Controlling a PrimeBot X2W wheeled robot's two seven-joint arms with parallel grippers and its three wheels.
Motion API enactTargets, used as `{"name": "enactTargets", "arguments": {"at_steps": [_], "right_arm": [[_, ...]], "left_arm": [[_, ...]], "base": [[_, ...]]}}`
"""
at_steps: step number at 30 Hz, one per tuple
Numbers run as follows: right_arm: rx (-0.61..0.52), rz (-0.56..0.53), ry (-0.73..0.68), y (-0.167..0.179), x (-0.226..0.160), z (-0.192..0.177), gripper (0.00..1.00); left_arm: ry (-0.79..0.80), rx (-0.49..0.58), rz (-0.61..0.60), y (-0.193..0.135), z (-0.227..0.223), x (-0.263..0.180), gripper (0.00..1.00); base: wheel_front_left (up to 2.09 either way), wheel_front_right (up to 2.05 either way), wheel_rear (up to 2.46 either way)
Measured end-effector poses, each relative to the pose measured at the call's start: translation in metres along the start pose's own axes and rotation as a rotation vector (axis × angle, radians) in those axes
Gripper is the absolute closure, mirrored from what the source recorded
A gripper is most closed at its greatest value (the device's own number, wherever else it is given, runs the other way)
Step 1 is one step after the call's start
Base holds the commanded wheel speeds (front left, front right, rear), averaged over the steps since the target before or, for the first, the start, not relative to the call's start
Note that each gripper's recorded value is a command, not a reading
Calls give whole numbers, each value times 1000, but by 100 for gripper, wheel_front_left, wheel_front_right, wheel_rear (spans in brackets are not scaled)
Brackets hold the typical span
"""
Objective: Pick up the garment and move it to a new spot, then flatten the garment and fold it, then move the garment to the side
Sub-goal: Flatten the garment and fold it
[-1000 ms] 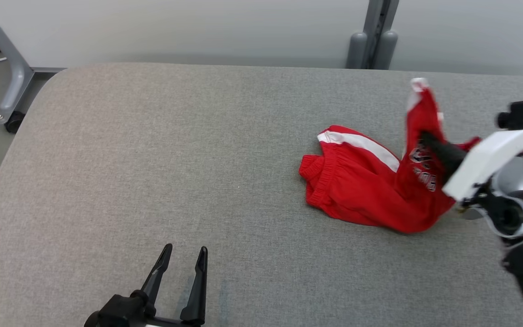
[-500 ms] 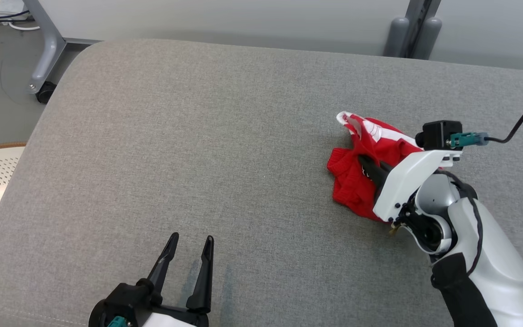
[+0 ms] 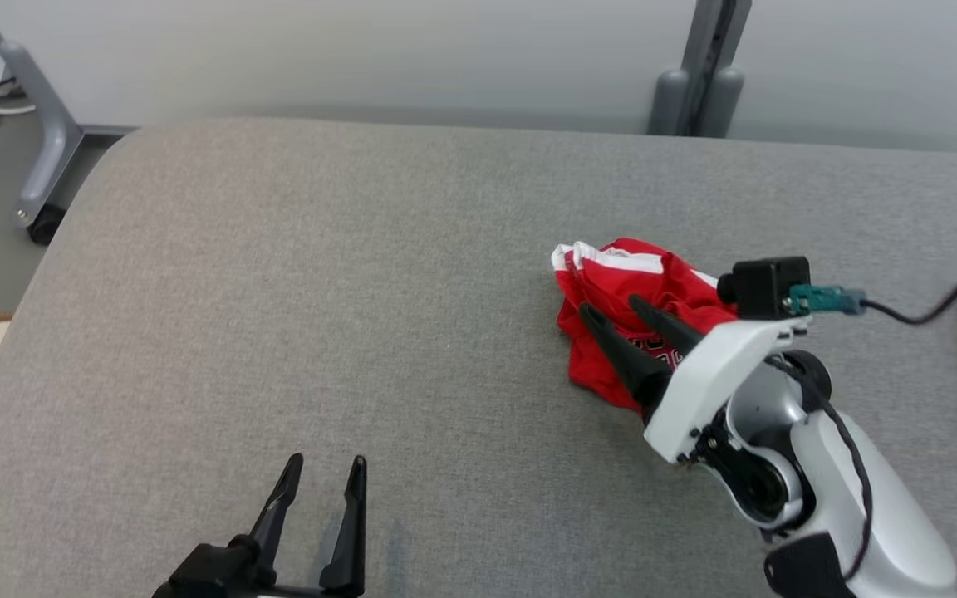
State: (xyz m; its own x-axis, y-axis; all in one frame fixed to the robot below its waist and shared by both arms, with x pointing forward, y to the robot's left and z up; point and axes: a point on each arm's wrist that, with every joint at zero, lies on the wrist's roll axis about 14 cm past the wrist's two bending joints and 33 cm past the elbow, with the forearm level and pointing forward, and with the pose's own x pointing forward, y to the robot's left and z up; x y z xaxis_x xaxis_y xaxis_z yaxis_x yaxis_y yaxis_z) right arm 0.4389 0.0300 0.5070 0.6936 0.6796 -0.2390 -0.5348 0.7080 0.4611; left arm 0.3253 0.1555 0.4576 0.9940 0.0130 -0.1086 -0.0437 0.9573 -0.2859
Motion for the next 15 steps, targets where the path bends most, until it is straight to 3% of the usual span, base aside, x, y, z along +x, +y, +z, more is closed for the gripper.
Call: {"name": "enactTargets", "arguments": {"at_steps": [3, 6, 7, 8, 9, 10, 11, 15], "right_arm": [[-39, -14, -83, 0, -26, 15, 0], [-110, -108, -174, -25, -63, 30, 0], [-110, -142, -187, -34, -75, 28, 7], [-103, -178, -201, -43, -87, 26, 41], [-120, -217, -203, -52, -98, 23, 65], [-150, -261, -204, -64, -110, 23, 96], [-157, -302, -209, -75, -120, 23, 100], [-149, -381, -186, -103, -129, 17, 100]], "left_arm": [[-8, 1, 5, 2, 2, -7, 0], [-16, 1, 6, 3, 3, -15, 0], [-18, 0, 5, 3, 4, -18, 0], [-20, -2, 6, 2, 4, -20, 0], [-22, -2, 5, 1, 4, -21, 0], [-24, -5, -2, -1, 5, -22, 0], [-22, -7, -10, -4, 4, -22, 0], [-6, -7, -46, -14, 1, -16, 0]], "base": [[0, 0, 0], [0, 0, 0], [0, 0, 0], [0, 0, 0], [0, 0, 0], [0, 0, 0], [0, 0, 0], [0, 0, 0]]}}
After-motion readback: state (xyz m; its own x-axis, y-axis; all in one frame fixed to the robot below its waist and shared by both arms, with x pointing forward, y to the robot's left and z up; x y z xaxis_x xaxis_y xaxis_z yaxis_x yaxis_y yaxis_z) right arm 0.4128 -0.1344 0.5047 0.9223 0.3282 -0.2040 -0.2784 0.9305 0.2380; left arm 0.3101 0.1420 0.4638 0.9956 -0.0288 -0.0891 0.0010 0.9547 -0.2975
